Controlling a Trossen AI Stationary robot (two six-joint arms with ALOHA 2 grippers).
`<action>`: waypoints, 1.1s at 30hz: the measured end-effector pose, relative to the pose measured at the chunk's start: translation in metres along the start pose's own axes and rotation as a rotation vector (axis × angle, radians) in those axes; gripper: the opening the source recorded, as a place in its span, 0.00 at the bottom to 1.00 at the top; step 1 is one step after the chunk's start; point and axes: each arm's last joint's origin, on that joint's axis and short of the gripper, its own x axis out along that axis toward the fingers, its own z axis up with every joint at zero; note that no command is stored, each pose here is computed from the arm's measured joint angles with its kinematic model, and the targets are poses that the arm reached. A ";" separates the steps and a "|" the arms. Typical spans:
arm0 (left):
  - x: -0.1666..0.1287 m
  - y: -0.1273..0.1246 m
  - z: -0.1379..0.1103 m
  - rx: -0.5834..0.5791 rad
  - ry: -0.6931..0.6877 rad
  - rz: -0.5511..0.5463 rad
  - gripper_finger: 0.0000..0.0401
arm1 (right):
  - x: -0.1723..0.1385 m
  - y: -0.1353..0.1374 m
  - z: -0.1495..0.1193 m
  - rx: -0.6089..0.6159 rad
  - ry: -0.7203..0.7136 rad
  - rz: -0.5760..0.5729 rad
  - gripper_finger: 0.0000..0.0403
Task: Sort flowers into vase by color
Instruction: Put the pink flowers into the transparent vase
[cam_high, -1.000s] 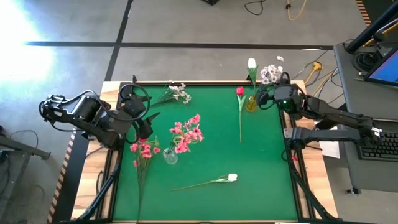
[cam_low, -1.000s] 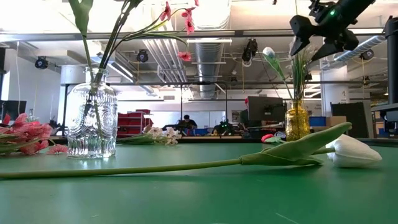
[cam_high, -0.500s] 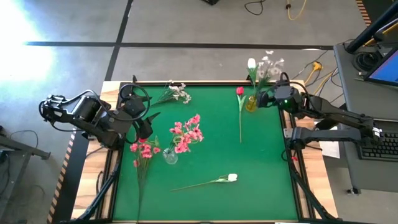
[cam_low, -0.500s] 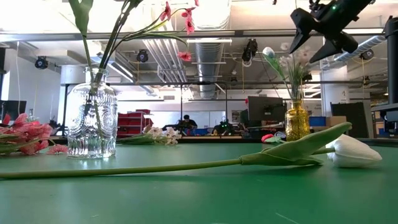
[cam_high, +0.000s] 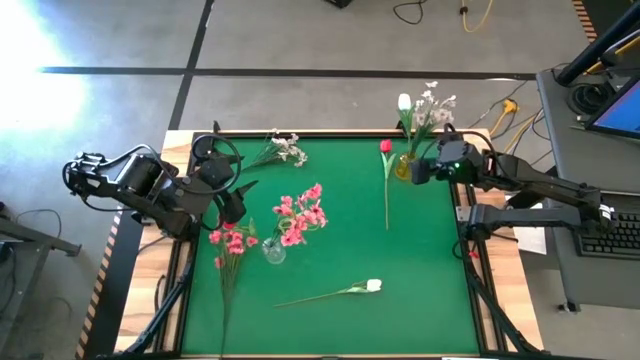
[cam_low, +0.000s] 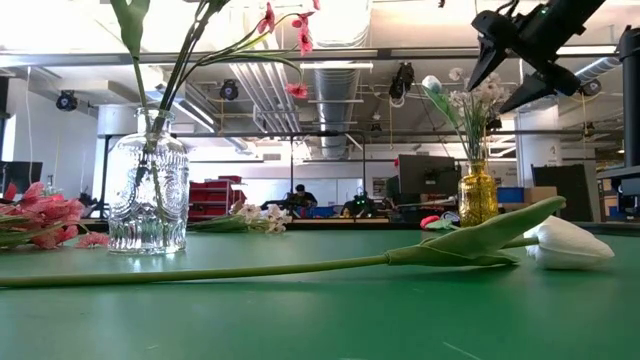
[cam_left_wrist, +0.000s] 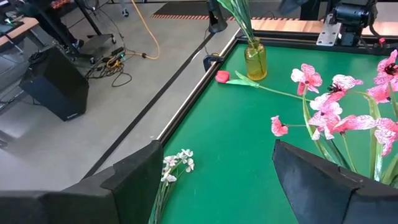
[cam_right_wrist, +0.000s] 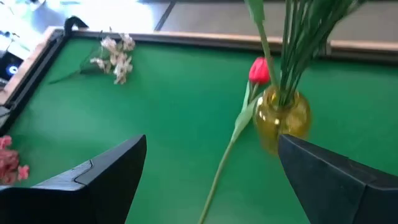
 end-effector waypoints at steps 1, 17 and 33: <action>0.000 0.000 0.000 -0.008 0.001 -0.001 0.71 | 0.000 0.000 -0.001 0.005 0.016 0.000 0.89; -0.003 0.005 -0.024 -0.218 0.307 -0.100 0.71 | 0.019 0.013 -0.018 -0.076 0.185 -0.035 0.89; -0.008 0.010 -0.033 -0.256 0.451 -0.094 0.71 | 0.026 0.017 -0.020 -0.098 0.199 -0.041 0.89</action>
